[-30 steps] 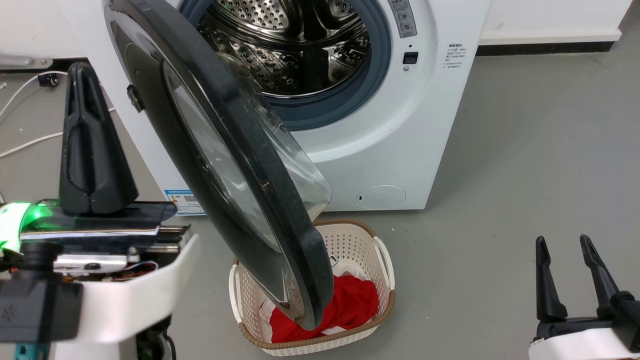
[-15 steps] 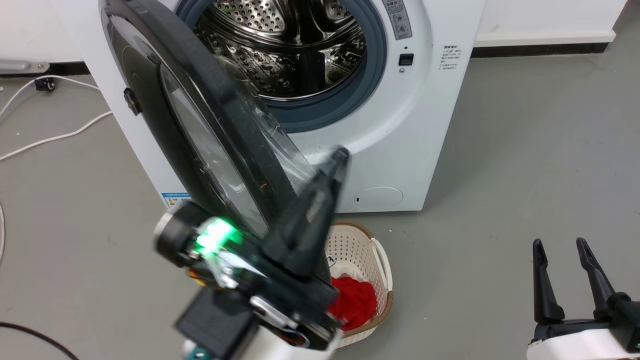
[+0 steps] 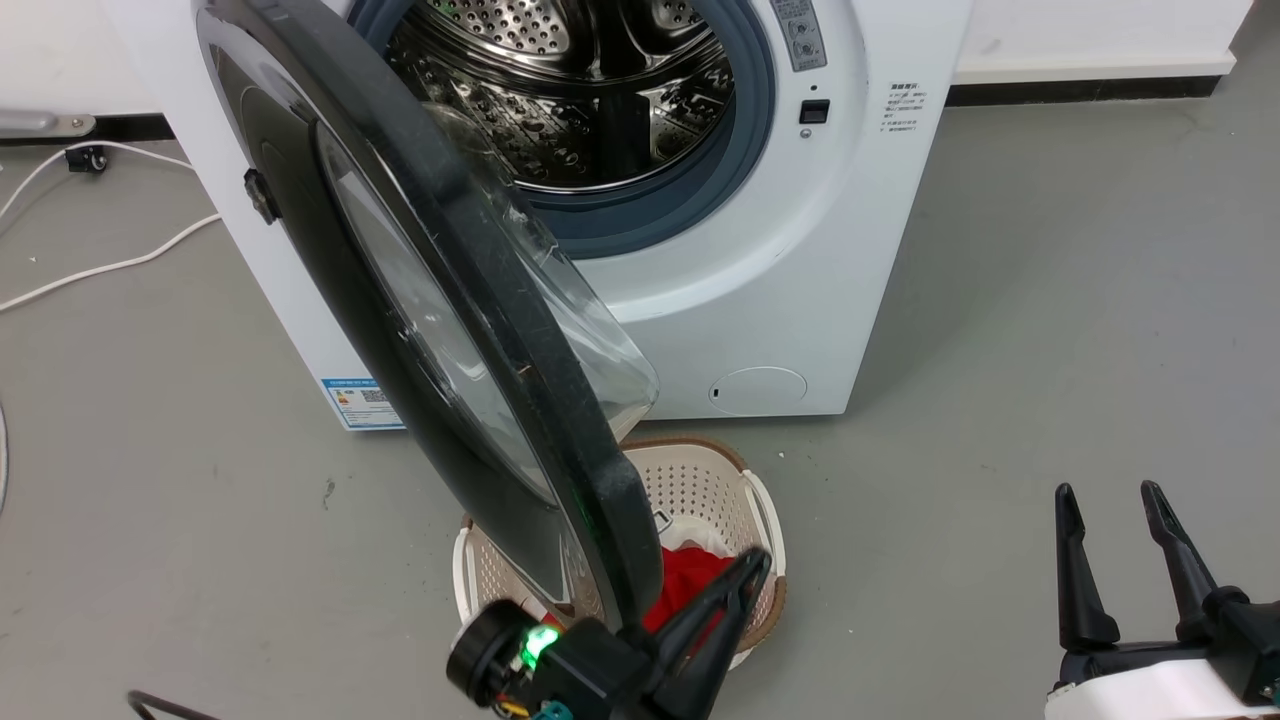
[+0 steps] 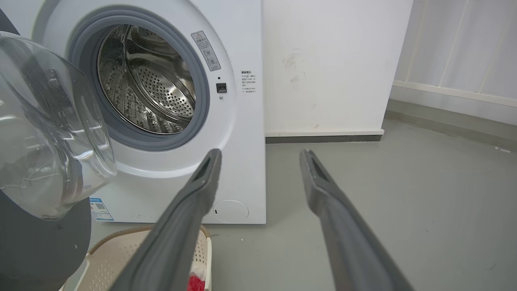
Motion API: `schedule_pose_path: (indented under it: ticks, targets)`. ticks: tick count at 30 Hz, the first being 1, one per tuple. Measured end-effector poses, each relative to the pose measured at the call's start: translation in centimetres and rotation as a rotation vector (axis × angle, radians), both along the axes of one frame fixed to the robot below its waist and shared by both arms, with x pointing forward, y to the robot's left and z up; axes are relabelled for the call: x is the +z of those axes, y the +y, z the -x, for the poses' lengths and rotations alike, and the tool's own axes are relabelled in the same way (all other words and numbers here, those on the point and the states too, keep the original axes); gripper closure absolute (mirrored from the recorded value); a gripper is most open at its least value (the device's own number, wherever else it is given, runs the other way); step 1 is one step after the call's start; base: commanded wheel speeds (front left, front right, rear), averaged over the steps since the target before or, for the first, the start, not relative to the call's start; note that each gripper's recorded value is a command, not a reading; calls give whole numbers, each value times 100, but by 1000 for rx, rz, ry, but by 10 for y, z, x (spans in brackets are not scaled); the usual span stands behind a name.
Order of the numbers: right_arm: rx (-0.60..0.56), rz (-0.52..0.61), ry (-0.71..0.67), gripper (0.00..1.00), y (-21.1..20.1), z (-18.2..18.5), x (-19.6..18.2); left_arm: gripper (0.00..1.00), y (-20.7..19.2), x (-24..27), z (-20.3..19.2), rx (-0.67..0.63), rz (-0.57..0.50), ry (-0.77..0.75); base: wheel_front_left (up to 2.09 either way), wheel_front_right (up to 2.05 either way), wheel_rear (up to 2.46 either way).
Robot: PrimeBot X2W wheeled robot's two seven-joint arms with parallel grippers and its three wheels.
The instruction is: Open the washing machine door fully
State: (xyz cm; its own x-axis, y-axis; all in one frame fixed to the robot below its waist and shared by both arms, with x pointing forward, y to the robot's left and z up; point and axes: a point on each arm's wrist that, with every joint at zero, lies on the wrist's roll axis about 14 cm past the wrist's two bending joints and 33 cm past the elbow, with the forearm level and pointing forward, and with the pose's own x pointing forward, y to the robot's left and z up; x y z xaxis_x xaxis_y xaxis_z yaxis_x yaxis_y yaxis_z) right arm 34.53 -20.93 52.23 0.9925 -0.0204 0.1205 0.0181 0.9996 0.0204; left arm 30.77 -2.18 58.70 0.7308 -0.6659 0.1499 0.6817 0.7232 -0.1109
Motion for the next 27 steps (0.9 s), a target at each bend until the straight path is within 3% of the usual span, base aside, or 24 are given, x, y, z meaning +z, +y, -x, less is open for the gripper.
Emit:
schedule_pose_path:
  ticks: [7,27]
  targets:
    - [9,-9,13,0,3,-3,-4,100,7,-46,3,29,-67,138,0,0,0]
    - [5,-16,30,0,2,-5,-10,100,8,-41,-45,110,-24,61,0,0,0]
